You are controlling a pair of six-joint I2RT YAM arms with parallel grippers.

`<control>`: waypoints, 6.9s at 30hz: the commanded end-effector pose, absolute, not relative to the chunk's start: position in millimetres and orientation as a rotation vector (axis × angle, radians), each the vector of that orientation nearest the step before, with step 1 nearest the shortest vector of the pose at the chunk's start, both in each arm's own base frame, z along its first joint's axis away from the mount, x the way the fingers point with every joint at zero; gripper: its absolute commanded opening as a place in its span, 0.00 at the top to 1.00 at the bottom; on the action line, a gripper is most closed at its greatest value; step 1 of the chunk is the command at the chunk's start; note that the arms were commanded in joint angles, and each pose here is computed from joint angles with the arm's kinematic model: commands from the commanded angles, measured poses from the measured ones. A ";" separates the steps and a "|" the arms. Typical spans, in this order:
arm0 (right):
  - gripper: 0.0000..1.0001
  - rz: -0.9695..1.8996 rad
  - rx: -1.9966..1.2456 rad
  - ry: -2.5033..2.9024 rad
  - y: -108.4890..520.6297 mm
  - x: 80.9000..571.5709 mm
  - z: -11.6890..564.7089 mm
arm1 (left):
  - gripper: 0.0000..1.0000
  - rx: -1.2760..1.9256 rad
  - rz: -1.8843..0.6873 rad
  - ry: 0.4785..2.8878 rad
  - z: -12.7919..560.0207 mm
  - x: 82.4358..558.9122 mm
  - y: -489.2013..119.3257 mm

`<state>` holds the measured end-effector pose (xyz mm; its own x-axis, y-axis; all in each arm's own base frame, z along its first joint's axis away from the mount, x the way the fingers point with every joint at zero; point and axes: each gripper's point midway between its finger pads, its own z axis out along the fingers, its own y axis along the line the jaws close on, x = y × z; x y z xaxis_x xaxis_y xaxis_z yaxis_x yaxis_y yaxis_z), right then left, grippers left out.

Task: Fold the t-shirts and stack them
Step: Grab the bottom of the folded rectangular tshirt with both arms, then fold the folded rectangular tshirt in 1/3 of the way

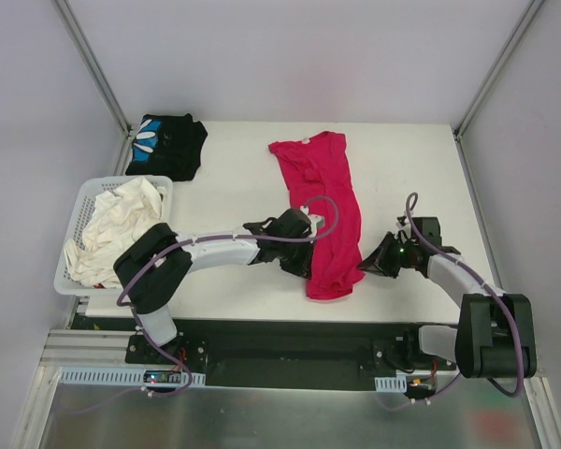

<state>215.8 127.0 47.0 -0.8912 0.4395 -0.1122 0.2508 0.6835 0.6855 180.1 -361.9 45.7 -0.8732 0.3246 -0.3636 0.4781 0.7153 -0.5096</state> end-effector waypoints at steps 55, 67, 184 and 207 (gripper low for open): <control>0.99 1.048 0.597 2.358 147.2 440.0 114.2 | 1.00 0.391 -0.776 2.348 129.6 388.7 -326.1; 0.99 1.067 0.616 2.381 150.4 469.1 98.6 | 1.00 0.404 -0.846 2.374 116.8 404.9 -342.8; 0.73 0.981 0.289 2.532 228.9 446.8 77.8 | 0.09 0.748 -0.713 2.419 139.9 322.6 -307.6; 0.70 0.994 0.212 2.540 264.6 428.8 86.3 | 0.09 0.754 -0.707 2.430 133.6 321.6 -307.9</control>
<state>422.2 262.2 72.2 -0.9222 0.2703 -0.2766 0.0138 0.7376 0.6750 327.2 -304.3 132.1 -0.7386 0.3452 -0.5791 0.5989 0.7304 -0.3284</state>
